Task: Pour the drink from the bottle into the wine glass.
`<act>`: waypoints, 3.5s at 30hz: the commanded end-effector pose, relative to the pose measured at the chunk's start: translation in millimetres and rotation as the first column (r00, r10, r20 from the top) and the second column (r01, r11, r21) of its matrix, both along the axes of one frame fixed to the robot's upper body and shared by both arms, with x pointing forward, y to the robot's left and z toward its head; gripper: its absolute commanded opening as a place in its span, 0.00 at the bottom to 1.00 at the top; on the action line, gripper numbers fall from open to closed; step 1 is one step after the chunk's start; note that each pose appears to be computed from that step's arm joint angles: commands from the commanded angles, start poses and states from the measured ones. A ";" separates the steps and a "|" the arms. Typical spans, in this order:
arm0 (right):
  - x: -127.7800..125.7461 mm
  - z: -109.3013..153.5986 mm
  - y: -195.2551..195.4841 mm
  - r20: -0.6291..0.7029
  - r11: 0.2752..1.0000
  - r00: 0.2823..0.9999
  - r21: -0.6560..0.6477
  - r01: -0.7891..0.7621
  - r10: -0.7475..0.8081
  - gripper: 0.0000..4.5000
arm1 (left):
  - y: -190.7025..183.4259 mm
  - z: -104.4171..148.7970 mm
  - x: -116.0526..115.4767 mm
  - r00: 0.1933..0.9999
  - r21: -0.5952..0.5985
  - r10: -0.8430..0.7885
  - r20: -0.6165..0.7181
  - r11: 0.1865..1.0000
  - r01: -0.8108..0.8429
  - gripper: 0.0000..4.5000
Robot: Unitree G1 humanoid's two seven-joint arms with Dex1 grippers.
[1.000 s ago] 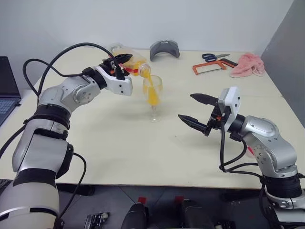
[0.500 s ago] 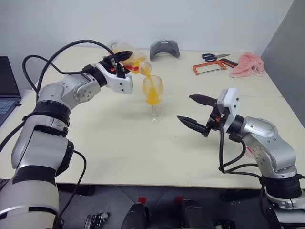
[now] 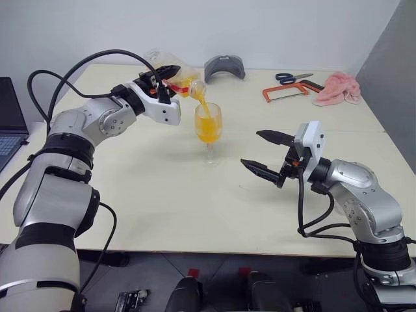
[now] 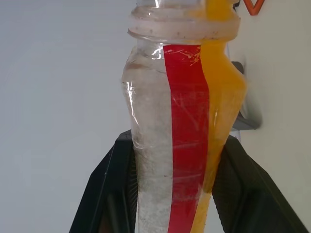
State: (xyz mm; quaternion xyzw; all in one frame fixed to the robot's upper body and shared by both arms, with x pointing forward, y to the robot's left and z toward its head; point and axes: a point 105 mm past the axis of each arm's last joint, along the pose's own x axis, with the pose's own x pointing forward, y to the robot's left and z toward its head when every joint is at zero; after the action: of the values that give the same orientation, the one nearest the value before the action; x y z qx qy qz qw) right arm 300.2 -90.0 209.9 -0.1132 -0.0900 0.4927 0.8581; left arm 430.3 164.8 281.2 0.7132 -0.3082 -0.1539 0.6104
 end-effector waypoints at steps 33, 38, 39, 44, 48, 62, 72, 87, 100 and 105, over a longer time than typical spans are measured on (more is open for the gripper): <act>-3.5 12.7 1.4 0.070 1.000 0.997 0.013 0.014 -0.015 1.00 | 4.2 8.8 -0.5 1.000 -0.139 -0.001 -0.029 0.990 -0.003 0.37; 2.0 19.0 1.9 0.122 0.998 0.991 0.033 0.048 -0.052 1.00 | 3.7 2.3 -0.8 0.997 -0.232 -0.021 -0.079 0.973 0.002 0.37; 3.6 20.8 1.6 0.134 0.997 0.989 0.040 0.059 -0.064 1.00 | 4.8 1.8 -0.3 0.995 -0.269 -0.024 -0.094 0.963 -0.002 0.37; 3.5 23.2 4.3 0.153 0.998 0.987 0.042 0.048 -0.054 1.00 | 11.9 2.1 -0.3 0.987 -0.431 -0.050 -0.154 0.902 -0.021 0.37; -2.8 22.3 11.3 0.178 1.000 0.984 0.016 0.024 -0.027 1.00 | 31.7 -4.2 -4.7 0.975 -0.600 -0.074 -0.211 0.797 -0.070 0.37; -19.2 3.4 73.8 -0.001 0.988 0.990 -0.056 -0.143 0.143 1.00 | 91.4 -77.7 -44.9 0.792 -0.919 -0.470 -0.390 0.150 -0.363 0.37; -7.2 -5.5 92.2 -0.002 0.988 0.994 -0.116 -0.106 0.106 1.00 | 119.1 -98.1 -48.2 0.823 -0.903 -0.378 -0.424 0.114 -0.414 0.37; -9.7 -2.7 103.7 -0.005 0.985 0.991 -0.110 -0.132 0.132 1.00 | 128.4 -119.3 -42.4 0.823 -0.878 -0.335 -0.459 0.029 -0.478 0.37; -11.1 -3.0 105.0 -0.020 0.984 0.990 -0.105 -0.144 0.142 1.00 | 131.2 -126.7 -45.0 0.813 -0.869 -0.351 -0.465 0.005 -0.495 0.86; -10.4 -4.0 103.9 -0.027 0.984 0.990 -0.104 -0.143 0.141 1.00 | 130.8 -128.0 -47.0 0.812 -0.868 -0.340 -0.474 0.024 -0.496 0.99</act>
State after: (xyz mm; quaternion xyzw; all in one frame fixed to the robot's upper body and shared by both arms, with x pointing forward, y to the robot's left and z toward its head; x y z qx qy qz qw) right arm 292.7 11.8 195.1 -0.1452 -0.0422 0.5540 0.8187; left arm 385.5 293.3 142.6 0.0012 -0.0622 -0.0660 0.9959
